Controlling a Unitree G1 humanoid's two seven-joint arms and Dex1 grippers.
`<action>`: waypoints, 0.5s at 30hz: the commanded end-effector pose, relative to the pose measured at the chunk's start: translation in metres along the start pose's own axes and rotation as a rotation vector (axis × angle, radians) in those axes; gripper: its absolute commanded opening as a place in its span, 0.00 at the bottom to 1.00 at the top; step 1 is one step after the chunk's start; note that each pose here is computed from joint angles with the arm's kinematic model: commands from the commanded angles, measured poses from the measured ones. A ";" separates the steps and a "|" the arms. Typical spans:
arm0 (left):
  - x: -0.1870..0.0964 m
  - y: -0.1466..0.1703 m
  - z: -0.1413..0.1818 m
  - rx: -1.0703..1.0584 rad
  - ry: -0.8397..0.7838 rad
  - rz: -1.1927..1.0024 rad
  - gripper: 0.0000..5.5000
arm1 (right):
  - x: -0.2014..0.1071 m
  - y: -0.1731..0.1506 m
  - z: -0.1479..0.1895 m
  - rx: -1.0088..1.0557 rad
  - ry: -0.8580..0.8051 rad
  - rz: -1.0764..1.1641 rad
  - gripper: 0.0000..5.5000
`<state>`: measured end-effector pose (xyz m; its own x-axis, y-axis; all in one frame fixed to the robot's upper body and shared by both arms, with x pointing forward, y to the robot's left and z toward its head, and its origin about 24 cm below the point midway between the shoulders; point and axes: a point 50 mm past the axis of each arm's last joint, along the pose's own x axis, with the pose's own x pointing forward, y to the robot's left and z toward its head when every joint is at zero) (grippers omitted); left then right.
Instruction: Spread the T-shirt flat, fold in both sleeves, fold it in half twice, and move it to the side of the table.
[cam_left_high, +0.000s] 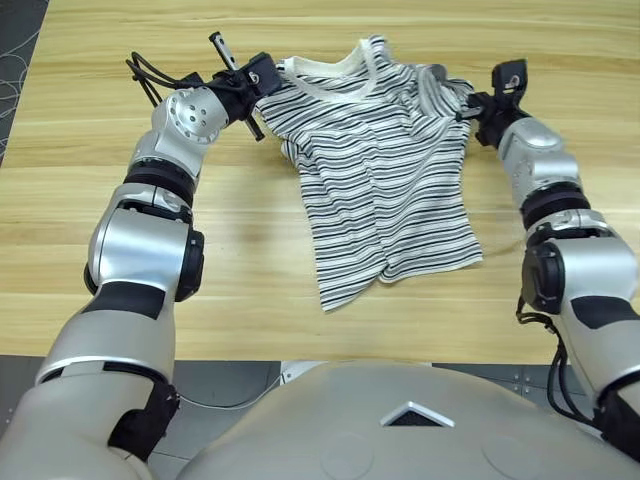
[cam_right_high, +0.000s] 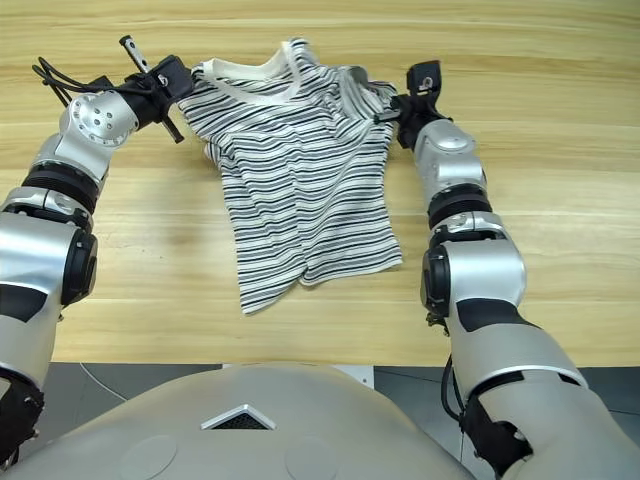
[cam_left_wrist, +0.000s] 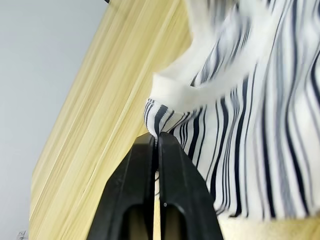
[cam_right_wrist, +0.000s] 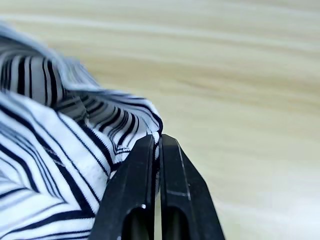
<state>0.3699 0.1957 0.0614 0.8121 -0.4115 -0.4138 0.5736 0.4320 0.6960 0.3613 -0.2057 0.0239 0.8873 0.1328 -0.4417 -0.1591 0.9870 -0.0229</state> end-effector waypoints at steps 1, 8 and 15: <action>-0.004 0.001 -0.007 -0.012 0.012 0.007 0.02 | -0.004 -0.014 -0.004 0.030 0.007 -0.055 0.02; -0.011 -0.001 -0.018 -0.033 0.039 0.011 0.02 | 0.000 -0.005 -0.004 0.057 0.001 -0.054 0.02; -0.009 -0.008 -0.019 -0.050 0.045 0.001 0.02 | 0.002 -0.002 0.003 0.067 -0.032 -0.062 0.22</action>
<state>0.3611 0.2080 0.0494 0.8111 -0.3860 -0.4394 0.5816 0.4537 0.6752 0.3585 -0.2109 0.0179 0.8938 0.0770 -0.4417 -0.0775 0.9968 0.0170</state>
